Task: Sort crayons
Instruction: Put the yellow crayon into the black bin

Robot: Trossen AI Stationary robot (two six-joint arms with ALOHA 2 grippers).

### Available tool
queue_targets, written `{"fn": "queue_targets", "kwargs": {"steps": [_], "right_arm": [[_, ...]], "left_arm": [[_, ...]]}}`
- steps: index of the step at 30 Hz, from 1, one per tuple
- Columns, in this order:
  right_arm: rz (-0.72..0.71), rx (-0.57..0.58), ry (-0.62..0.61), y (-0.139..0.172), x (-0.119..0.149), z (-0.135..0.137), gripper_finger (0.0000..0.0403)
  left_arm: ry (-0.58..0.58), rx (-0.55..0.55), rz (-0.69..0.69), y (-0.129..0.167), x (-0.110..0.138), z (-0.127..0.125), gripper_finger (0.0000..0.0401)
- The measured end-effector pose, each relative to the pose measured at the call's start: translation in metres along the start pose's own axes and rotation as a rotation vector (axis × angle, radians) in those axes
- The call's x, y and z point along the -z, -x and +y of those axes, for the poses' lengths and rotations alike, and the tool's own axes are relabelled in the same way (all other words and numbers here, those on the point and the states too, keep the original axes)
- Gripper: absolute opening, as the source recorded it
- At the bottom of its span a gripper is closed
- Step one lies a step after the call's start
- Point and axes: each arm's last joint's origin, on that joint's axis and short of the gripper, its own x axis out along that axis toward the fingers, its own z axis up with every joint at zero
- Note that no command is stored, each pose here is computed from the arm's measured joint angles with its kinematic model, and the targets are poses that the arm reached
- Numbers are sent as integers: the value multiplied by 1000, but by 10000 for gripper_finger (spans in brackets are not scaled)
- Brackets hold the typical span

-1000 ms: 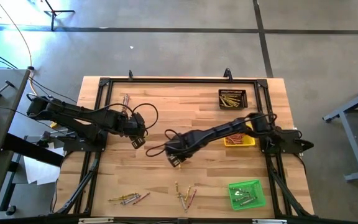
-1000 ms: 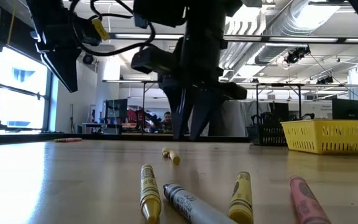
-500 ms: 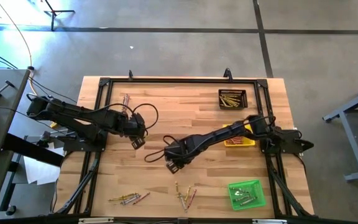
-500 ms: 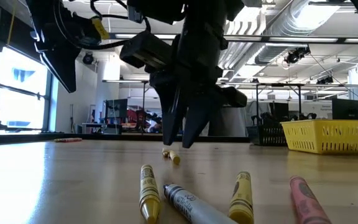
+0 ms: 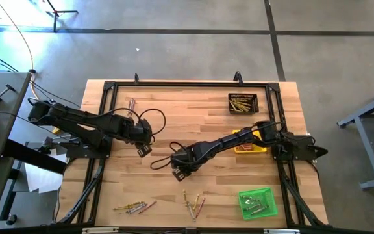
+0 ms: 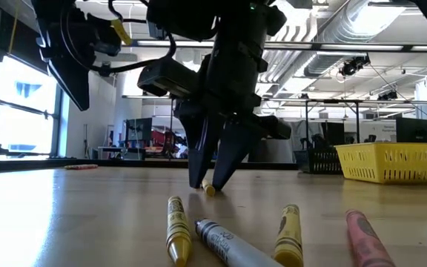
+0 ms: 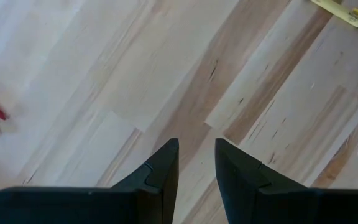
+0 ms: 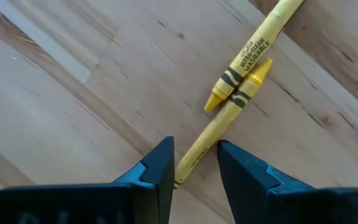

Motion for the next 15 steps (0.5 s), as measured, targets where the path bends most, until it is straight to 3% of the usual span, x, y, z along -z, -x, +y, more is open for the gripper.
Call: {"fn": "queue_targets", "kwargs": {"steps": [7, 15], "right_arm": [[-14, 58, 51, 1, 2, -4, 96], [-4, 71, 88, 0, 0, -7, 14]], "left_arm": [[1, 1, -1, 0, 0, 0, 90], [1, 29, 22, 0, 1, -1, 90]]}}
